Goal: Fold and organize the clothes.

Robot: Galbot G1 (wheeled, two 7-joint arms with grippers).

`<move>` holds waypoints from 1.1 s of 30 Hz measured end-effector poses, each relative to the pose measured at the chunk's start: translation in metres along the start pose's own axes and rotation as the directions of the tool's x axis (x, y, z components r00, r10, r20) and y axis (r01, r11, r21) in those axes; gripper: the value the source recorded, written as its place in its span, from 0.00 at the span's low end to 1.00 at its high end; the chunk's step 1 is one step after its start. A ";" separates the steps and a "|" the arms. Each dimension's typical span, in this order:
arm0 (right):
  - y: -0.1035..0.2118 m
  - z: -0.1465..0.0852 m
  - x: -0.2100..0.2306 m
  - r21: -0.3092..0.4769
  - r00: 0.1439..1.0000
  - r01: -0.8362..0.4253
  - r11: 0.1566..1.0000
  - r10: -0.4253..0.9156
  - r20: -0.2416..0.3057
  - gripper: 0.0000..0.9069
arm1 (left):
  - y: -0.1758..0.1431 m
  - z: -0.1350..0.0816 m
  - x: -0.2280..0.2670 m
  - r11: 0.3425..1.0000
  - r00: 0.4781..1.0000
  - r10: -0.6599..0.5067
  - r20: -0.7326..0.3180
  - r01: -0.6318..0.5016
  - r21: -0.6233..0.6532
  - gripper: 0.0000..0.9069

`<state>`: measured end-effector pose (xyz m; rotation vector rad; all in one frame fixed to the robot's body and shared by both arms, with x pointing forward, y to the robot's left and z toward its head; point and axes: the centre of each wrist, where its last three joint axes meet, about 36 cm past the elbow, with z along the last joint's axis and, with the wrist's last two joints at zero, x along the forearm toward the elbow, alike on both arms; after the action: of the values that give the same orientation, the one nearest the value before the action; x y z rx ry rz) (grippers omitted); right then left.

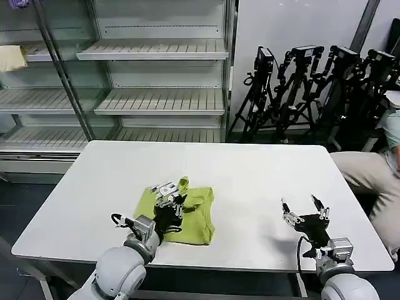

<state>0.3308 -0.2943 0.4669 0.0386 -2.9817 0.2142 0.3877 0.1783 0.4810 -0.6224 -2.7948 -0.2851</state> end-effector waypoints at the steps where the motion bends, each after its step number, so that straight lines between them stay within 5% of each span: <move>1: 0.001 0.000 0.000 -0.002 1.000 0.002 1.000 -0.002 -0.001 1.00 | 0.000 -0.001 -0.002 1.000 1.000 0.002 0.001 -0.002 0.006 0.02; 11: 0.006 -0.001 -0.002 -0.002 1.000 0.008 1.000 -0.008 0.001 1.00 | -0.010 -0.002 -0.013 0.997 0.999 0.035 -0.001 -0.035 0.062 0.06; 12: 0.007 -0.001 -0.002 -0.002 1.000 0.009 1.000 -0.009 0.000 1.00 | -0.011 -0.002 -0.014 0.997 0.999 0.036 -0.002 -0.035 0.067 0.46; 13: 0.007 -0.001 -0.002 -0.003 1.000 0.010 1.000 -0.010 0.000 1.00 | -0.011 -0.002 -0.015 0.997 0.999 0.035 -0.003 -0.035 0.072 1.00; 33: 0.007 -0.001 0.002 -0.009 1.000 0.013 1.000 -0.012 0.013 1.00 | 0.008 -0.017 -0.014 0.988 0.997 -0.050 0.052 0.041 0.151 1.00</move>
<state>0.3290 -0.2871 0.4674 0.0577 -2.9940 0.1990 0.4073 0.1752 0.4943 -0.5398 -2.8531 -0.0664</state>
